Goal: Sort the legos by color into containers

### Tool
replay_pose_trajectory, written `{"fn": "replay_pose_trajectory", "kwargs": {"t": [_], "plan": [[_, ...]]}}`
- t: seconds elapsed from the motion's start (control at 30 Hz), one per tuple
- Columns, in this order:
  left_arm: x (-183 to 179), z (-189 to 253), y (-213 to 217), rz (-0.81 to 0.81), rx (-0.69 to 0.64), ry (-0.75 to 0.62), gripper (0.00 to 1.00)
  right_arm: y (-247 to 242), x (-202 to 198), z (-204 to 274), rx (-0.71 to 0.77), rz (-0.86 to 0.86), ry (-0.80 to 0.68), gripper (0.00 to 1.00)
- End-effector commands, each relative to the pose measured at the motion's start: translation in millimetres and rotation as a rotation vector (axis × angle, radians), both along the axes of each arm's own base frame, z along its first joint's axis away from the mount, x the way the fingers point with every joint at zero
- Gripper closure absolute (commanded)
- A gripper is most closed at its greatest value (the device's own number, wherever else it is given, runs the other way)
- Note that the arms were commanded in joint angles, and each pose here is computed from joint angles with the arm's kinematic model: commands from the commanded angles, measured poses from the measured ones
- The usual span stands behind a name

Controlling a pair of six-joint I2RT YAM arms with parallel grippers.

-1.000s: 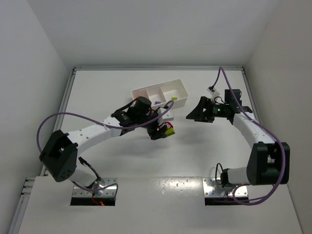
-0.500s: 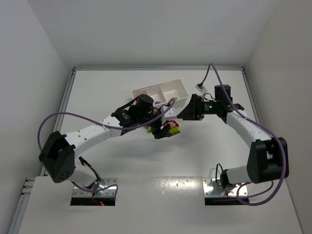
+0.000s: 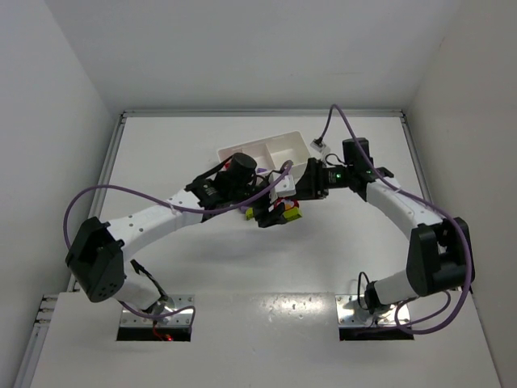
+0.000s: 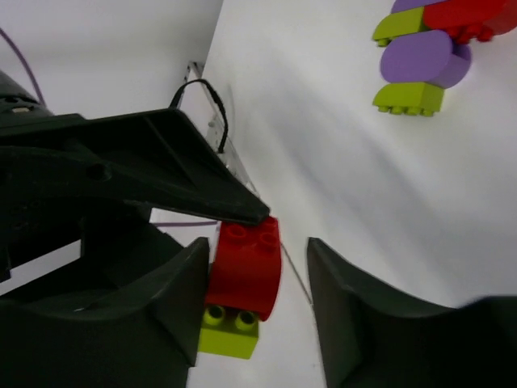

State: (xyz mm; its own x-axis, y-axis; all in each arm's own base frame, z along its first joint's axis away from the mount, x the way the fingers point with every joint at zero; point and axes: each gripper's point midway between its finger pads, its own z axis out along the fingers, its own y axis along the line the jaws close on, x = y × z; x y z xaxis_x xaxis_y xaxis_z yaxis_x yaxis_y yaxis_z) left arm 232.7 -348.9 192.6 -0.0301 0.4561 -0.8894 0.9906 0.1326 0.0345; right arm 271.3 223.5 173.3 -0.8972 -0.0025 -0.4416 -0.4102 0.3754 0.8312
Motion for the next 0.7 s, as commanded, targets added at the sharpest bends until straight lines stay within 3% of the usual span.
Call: {"fn": "replay_pose_trajectory", "kwargs": {"t": [0.0,0.03,0.1,0.33,0.67], "plan": [[1.8,22.1,-13.3,-0.036,-0.054,-0.06,0.57,10.5,2.6,16.5,0.031,0.047,-0.068,0.5],[1.9,22.1,-13.3,-0.036,-0.054,-0.06,0.57,11.0,0.7,17.9,0.04,0.057,-0.066,0.55],[3.8,21.6,-12.6,-0.026,-0.049,-0.064,0.57,17.1,-5.8,19.1,0.048,0.087,-0.064,0.57],[7.1,13.9,-9.6,-0.002,-0.033,-0.067,0.57,21.2,-19.7,14.9,0.059,0.126,-0.023,0.55],[17.3,13.2,-8.1,0.043,-0.028,-0.1,0.57,23.8,-25.6,20.0,0.075,0.147,-0.02,0.69]]}}
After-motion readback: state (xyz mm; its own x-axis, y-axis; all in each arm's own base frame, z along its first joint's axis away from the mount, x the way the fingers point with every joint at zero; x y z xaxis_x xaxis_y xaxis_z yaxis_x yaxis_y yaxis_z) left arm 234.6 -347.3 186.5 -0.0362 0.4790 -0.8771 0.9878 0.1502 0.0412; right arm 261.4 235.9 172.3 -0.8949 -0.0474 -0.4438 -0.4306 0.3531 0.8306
